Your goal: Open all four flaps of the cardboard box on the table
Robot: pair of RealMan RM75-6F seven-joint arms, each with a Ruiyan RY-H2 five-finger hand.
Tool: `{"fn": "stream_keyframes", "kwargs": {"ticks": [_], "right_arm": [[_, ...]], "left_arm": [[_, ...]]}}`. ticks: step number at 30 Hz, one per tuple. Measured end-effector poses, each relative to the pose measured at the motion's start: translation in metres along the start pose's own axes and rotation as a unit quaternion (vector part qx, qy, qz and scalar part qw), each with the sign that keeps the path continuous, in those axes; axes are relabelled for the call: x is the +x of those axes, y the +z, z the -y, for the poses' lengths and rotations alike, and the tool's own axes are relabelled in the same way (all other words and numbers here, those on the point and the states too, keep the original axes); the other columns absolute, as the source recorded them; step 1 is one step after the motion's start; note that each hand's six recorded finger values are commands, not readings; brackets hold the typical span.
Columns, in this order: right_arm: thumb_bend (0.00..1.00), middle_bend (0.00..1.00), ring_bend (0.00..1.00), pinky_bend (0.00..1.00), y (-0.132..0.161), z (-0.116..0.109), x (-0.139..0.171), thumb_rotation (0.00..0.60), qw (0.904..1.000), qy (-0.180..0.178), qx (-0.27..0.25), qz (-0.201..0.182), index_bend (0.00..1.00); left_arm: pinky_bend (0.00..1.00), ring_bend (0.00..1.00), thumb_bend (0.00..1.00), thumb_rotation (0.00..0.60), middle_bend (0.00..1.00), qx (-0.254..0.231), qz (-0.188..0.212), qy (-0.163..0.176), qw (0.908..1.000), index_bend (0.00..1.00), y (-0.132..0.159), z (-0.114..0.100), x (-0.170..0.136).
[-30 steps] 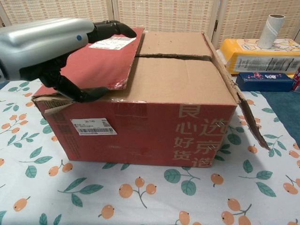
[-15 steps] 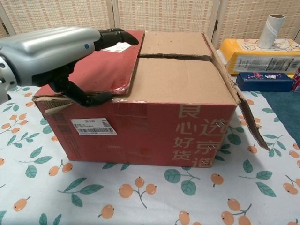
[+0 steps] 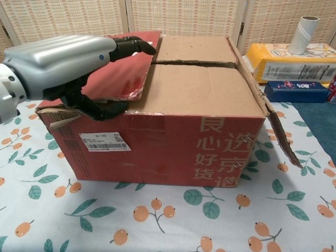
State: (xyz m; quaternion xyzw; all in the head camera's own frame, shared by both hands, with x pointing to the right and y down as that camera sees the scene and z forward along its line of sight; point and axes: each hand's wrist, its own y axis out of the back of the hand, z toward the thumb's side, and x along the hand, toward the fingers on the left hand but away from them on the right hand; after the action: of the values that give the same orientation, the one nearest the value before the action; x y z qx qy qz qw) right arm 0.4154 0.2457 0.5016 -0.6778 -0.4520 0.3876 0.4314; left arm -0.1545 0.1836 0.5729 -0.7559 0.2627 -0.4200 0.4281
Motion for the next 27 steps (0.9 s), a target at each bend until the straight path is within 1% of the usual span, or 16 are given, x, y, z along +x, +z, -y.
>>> {"fn": "stream_keyframes", "kwargs": {"ticks": [4, 8, 10, 13, 17, 21, 27], "right_arm": [[0.44, 0.0, 0.0, 0.0, 0.0, 0.002, -0.001, 0.6, 1.0, 0.004, 0.0, 0.001, 0.0], [0.44, 0.0, 0.0, 0.0, 0.0, 0.003, -0.002, 0.6, 1.0, 0.007, 0.001, 0.002, 0.0], [0.44, 0.0, 0.0, 0.0, 0.0, 0.003, -0.001, 0.6, 1.0, 0.008, 0.0, 0.002, 0.0], [0.44, 0.0, 0.0, 0.0, 0.0, 0.003, -0.001, 0.6, 1.0, 0.009, 0.0, 0.002, 0.0], [0.44, 0.0, 0.0, 0.0, 0.0, 0.004, 0.0, 0.6, 0.9999, 0.011, 0.001, 0.002, 0.0], [0.44, 0.0, 0.0, 0.0, 0.001, 0.005, 0.0, 0.6, 0.9999, 0.014, 0.002, 0.002, 0.0], [0.44, 0.0, 0.0, 0.0, 0.002, 0.007, 0.0, 0.6, 0.9998, 0.019, 0.003, 0.004, 0.0]], "left_arm": [[0.0, 0.0, 0.43, 0.6, 0.02, 0.0, 0.004, 0.009, 0.9999, 0.0, 0.002, -0.001, 0.004], [0.0, 0.0, 0.43, 0.6, 0.02, 0.007, 0.008, 0.035, 0.9993, 0.0, 0.003, -0.007, 0.006], [0.0, 0.0, 0.43, 0.6, 0.02, 0.014, 0.001, 0.055, 0.9984, 0.0, 0.002, -0.011, 0.007], [0.0, 0.0, 0.43, 0.6, 0.01, 0.036, -0.022, 0.081, 0.9958, 0.0, -0.005, -0.017, 0.008], [0.0, 0.0, 0.43, 0.6, 0.01, 0.079, -0.061, 0.114, 0.9885, 0.0, -0.014, -0.027, 0.006], [0.0, 0.0, 0.43, 0.6, 0.01, 0.113, -0.093, 0.148, 0.978, 0.0, -0.02, -0.039, -0.001], [0.0, 0.0, 0.43, 0.6, 0.01, 0.127, -0.115, 0.174, 0.9698, 0.0, -0.023, -0.055, -0.015]]}}
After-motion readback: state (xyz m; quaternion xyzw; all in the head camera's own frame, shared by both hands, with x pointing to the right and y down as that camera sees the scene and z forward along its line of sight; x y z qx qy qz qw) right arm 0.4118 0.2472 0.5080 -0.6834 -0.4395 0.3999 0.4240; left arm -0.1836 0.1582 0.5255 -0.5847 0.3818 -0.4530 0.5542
